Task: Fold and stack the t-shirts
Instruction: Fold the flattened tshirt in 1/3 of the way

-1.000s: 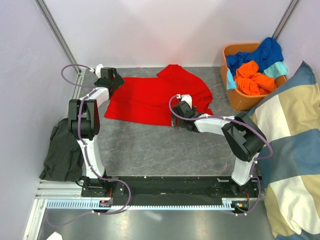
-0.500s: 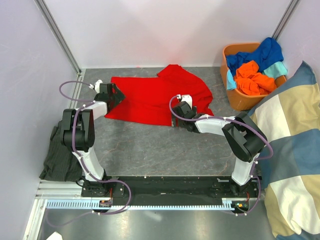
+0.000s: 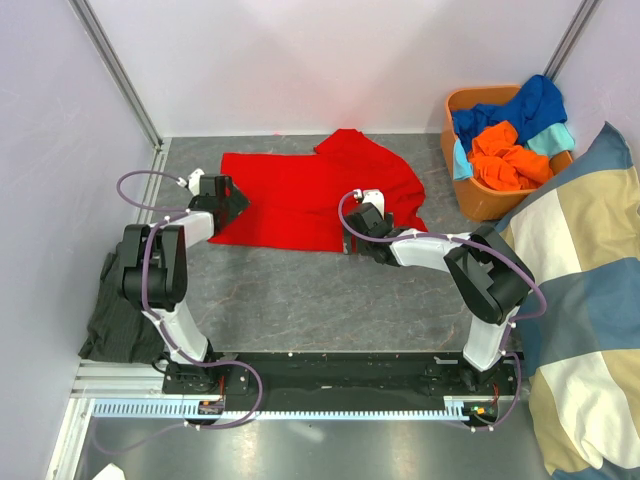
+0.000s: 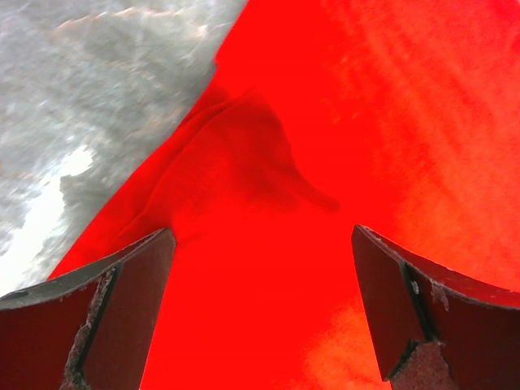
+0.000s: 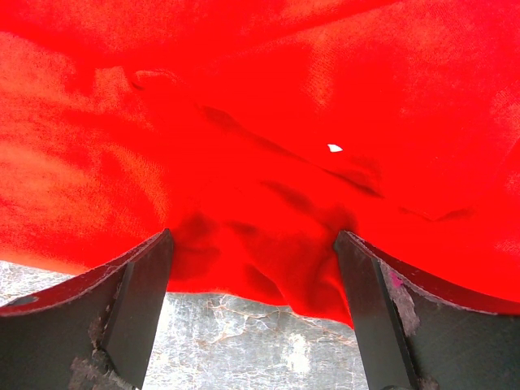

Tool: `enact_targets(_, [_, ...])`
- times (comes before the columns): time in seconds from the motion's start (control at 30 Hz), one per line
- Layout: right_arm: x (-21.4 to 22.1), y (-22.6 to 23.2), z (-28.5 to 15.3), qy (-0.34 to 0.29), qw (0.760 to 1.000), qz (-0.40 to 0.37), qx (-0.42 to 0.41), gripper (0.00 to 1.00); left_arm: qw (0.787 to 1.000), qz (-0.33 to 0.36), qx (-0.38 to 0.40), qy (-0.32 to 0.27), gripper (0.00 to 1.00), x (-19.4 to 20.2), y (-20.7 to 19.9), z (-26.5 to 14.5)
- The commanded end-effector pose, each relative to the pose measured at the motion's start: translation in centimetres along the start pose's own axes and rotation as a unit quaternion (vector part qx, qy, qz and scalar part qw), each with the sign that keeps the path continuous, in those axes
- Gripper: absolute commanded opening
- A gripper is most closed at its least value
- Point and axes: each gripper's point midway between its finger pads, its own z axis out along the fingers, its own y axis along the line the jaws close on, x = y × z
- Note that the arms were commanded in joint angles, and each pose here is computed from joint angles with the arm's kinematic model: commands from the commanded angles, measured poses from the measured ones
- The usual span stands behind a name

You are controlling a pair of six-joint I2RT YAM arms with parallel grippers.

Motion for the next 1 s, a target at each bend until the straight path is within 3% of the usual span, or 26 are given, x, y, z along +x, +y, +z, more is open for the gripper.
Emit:
enact_targets(0.0, [12.2, -4.2, -0.8, 0.198, 0.978, -0.043, 0.045, 0.9, 0.998, 0.004, -0.059, 0.005, 0.99, 0.5, 2.8, -1.5])
enact_targets(0.63, [12.1, -4.1, -1.0, 0.193, 0.979, -0.042, 0.039, 0.9, 0.997, 0.006, -0.07, -0.025, 1.0, -1.2, 3.8, -5.8])
enact_targets(0.83, [12.0, -4.0, -1.1, 0.192, 0.98, -0.041, 0.036, 0.9, 0.996, 0.014, -0.09, -0.018, 0.9, -0.7, 4.9, -6.3])
enact_targets(0.97, [12.0, -4.0, -1.1, 0.191, 0.98, -0.04, 0.035, 0.9, 0.995, 0.017, -0.098, -0.006, 0.79, -0.1, 5.3, -6.4])
